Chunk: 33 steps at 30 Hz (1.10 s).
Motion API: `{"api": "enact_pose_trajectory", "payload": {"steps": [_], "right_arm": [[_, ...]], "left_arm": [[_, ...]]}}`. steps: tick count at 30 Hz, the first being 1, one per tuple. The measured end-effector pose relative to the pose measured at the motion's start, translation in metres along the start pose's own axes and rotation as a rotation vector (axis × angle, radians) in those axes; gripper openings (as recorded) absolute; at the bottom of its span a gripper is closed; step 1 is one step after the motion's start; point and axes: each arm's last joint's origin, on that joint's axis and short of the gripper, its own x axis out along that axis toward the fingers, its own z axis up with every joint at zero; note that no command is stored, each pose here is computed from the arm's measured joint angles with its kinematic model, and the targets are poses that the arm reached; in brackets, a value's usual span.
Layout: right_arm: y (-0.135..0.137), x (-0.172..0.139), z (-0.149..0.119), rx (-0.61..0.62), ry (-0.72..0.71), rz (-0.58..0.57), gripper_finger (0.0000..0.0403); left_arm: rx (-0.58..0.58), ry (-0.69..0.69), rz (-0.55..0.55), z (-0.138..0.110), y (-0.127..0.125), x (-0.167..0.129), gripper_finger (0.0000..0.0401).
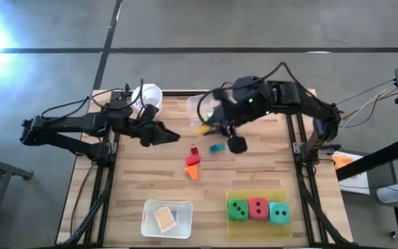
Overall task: Pick & Place Toys
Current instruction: Put the yellow game piece into the transparent bin
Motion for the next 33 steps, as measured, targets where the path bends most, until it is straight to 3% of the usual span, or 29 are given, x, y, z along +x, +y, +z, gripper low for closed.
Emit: {"api": "enact_pose_trajectory", "payload": {"steps": [4, 9, 13, 19, 22, 33], "right_arm": [[-0.022, -0.014, -0.006, 0.073, 0.025, -0.142, 0.008], [-0.059, -0.031, -0.021, 0.288, 0.074, -0.334, 0.008], [-0.089, -0.034, -0.042, 0.495, 0.163, -0.424, 0.008], [-0.135, -0.015, -0.092, 0.752, 0.395, -0.51, 0.008], [-0.153, 0.004, -0.121, 0.882, 0.49, -0.493, 0.008], [-0.159, 0.049, -0.181, 1.032, 0.619, -0.424, 0.008]], "left_arm": [[0.012, -0.016, 0.199, -0.005, 0.012, -0.011, 0.0297], [-0.028, -0.029, 0.479, -0.012, 0.032, -0.023, 0.0297], [-0.042, -0.007, 0.56, -0.016, 0.038, -0.028, 0.0297], [-0.038, 0.001, 0.571, -0.017, 0.039, -0.028, 0.0297], [-0.031, 0.001, 0.568, -0.017, 0.038, -0.029, 0.0297], [-0.023, -0.005, 0.555, -0.016, 0.036, -0.033, 0.0297]]}}
